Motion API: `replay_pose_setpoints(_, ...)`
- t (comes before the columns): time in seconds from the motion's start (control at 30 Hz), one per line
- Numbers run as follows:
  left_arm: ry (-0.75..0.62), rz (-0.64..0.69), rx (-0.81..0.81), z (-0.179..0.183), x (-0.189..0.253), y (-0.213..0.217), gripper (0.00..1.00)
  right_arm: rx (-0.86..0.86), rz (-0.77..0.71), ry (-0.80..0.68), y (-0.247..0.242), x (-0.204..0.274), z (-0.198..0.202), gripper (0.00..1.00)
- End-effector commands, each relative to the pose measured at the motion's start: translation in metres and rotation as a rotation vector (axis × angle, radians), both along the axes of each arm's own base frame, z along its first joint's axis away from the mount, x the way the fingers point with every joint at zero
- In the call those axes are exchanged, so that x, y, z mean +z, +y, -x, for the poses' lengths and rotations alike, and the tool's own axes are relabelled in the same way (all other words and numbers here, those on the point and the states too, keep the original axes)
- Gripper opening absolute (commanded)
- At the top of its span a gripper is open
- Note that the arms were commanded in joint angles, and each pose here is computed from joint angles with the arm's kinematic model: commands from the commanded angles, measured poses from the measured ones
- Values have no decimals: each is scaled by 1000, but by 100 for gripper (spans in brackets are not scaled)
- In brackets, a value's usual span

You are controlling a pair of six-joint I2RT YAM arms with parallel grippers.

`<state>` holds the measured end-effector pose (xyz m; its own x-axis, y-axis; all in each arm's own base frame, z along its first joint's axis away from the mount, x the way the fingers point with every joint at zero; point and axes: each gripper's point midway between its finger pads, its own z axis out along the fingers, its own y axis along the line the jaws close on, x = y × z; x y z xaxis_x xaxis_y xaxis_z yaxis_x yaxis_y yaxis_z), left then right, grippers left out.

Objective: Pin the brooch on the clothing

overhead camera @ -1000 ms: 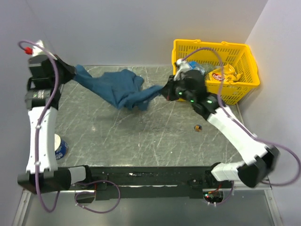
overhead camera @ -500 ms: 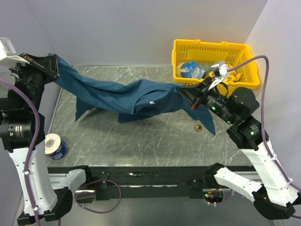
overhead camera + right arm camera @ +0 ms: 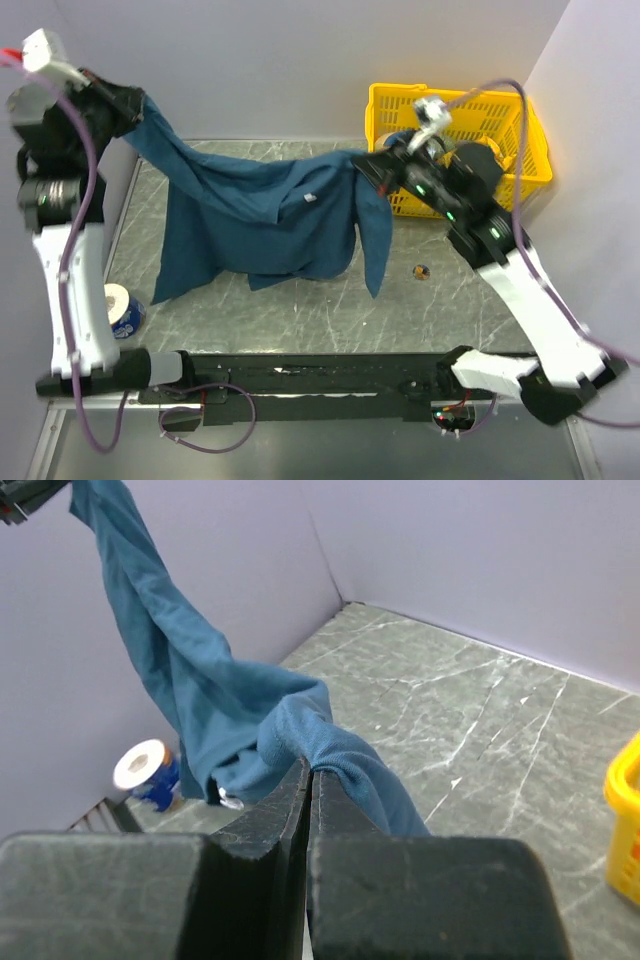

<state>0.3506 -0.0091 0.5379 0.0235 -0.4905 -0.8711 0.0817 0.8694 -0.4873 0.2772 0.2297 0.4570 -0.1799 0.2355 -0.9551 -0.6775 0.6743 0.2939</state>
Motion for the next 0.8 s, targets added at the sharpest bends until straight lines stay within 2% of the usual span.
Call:
replay_pose_setpoints(0.0, 17, 34, -8, -38, 1, 4, 1, -4, -37, -62, 16, 37, -37, 0)
replay_pose_setpoints(0.03, -8, 31, -6, -39, 12, 5, 1, -20, -12, -26, 23, 25, -56, 0)
replay_pose_setpoints(0.1, -20, 39, -5, -51, 15, 8, 1, -46, -21, -61, 22, 52, -65, 0)
replay_pose_setpoints(0.13, -60, 35, -7, -48, 32, 8, 1, -68, -33, -91, 22, 75, -76, 0)
replay_pose_setpoints(0.17, -78, 40, -16, -49, 40, 6, 1, -93, -2, -62, 19, 72, -82, 0)
replay_pose_setpoints(0.2, -74, 44, -29, -60, 39, 6, 1, -103, -3, -75, 18, 80, -86, 0)
replay_pose_setpoints(0.27, -139, 42, -47, -55, 65, 3, 1, -140, -28, -133, 11, 108, -91, 0)
replay_pose_setpoints(0.4, -254, 49, -86, -51, 101, 1, 1, -201, -93, -248, -9, 156, -86, 0)
replay_pose_setpoints(0.5, -310, 52, -86, -36, 116, 0, 1, -216, -134, -338, -23, 189, -66, 0)
replay_pose_setpoints(0.6, -352, 34, -71, -17, 124, -1, 1, -185, -151, -376, -27, 197, -46, 0)
replay_pose_setpoints(0.63, -352, 30, -61, -13, 123, 0, 1, -171, -131, -342, -22, 180, -51, 0)
replay_pose_setpoints(0.7, -319, 30, -39, -5, 107, 3, 1, -126, -155, -322, -22, 173, -34, 0)
replay_pose_setpoints(0.77, -291, 35, -9, -2, 90, 7, 1, -47, -128, -231, -3, 127, -35, 0)
